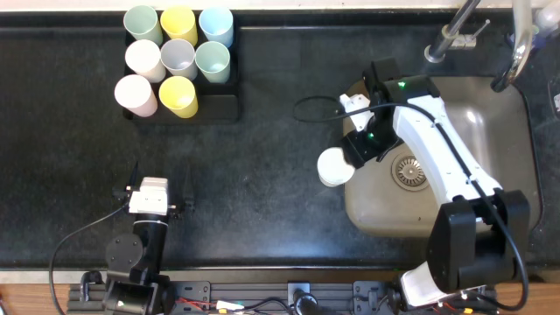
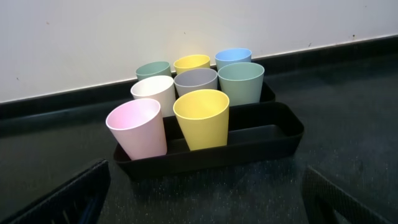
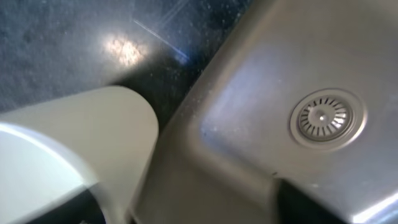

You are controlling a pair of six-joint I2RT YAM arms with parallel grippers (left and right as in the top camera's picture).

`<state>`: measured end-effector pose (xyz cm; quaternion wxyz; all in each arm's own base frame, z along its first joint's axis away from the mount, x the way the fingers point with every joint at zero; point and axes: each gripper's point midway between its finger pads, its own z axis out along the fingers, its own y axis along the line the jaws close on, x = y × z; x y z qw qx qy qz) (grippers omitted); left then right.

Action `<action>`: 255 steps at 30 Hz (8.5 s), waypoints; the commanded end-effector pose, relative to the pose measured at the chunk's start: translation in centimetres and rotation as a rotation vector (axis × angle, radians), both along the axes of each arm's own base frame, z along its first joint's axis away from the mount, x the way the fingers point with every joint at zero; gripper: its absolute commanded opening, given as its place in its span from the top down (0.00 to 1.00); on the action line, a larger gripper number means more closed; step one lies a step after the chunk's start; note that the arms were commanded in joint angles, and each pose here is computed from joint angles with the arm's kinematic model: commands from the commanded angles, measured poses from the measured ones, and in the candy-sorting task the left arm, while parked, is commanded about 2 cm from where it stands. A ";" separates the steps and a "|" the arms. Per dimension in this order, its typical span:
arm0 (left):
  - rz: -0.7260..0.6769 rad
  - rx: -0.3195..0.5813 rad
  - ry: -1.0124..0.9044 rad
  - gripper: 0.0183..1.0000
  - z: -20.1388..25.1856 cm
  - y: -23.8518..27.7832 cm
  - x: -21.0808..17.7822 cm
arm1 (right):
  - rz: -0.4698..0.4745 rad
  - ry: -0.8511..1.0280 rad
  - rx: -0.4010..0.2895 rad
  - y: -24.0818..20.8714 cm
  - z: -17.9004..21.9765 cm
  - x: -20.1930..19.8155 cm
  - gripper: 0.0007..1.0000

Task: Store Cups

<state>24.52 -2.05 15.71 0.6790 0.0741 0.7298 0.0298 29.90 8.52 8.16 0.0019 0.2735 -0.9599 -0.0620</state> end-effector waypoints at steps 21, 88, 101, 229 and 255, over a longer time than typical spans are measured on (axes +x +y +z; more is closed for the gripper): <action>-0.007 0.017 -0.005 0.00 0.0 -0.1 0.0 | 0.036 -0.637 0.334 13.8 25.1 9.5 0.96; -0.007 0.017 -0.005 0.00 0.0 -0.1 0.0 | 0.335 -0.364 0.129 28.7 3.9 12.8 0.96; -0.007 0.017 -0.005 0.00 0.0 -0.1 0.0 | 0.353 -0.352 0.113 28.5 3.2 12.7 0.73; -0.007 0.017 -0.005 0.00 0.0 -0.1 0.0 | -0.659 -1.570 0.235 -10.6 9.6 -5.4 0.00; 0.041 0.017 -0.005 0.00 0.1 1.1 0.0 | -0.658 -1.570 0.237 -10.6 9.6 -5.4 0.00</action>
